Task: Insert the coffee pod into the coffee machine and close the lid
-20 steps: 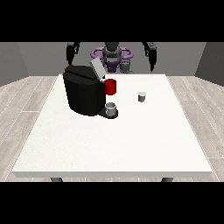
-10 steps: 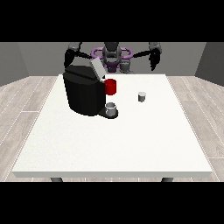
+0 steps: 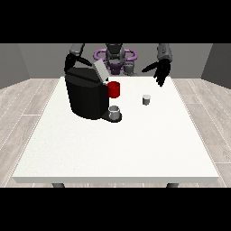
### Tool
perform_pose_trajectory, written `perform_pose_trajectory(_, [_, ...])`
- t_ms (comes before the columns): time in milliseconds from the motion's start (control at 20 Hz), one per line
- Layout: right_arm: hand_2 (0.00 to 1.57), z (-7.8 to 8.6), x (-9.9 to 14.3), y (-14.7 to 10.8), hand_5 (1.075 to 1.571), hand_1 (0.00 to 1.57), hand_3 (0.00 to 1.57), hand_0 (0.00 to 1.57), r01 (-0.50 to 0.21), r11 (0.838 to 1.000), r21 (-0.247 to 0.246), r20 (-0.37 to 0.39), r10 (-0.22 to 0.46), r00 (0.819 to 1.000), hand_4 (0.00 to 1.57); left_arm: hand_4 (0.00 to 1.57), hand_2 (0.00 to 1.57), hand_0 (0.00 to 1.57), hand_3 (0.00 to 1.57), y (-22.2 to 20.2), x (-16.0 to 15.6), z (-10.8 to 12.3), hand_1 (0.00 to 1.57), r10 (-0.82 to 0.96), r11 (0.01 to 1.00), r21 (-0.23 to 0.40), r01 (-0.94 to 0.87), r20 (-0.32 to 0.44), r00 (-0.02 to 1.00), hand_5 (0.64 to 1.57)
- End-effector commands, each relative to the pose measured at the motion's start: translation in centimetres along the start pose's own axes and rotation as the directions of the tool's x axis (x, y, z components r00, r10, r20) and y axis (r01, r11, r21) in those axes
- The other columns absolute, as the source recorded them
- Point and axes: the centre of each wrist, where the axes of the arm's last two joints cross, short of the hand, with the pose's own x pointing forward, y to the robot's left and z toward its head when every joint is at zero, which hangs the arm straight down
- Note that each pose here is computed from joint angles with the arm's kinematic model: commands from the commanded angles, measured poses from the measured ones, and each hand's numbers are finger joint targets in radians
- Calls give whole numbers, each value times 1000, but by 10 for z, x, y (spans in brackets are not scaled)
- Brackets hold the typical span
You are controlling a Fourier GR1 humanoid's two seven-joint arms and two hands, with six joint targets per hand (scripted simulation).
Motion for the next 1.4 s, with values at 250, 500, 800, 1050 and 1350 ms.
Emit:
perform_pose_trajectory(250, [0,4,19,36,1571,0,0,0,4,999,53,-1,-4,1000,0,0,0,0,0,17,-26,-21,0,-123,992,-56,117,-119,985,1571])
perform_pose_trajectory(500, [0,-20,22,43,1571,0,0,0,41,998,44,-24,-40,999,0,0,0,0,0,-9,-6,-45,0,-205,975,-117,191,-124,971,1571])
perform_pose_trajectory(800, [0,-25,2,27,1571,0,0,0,23,999,26,-32,-22,999,0,0,724,488,486,-8,-13,-53,488,-277,961,-36,275,-76,958,1571])
perform_pose_trajectory(1050, [0,-30,7,38,1571,0,0,0,-2,998,55,-12,3,1000,0,384,963,888,816,-16,-2,-66,888,-394,919,11,394,-8,919,1571])
perform_pose_trajectory(1350, [0,-27,12,48,1571,0,0,0,33,996,86,-6,-33,999,0,368,956,817,799,-9,-25,-60,817,-529,848,-78,525,-51,847,1571])
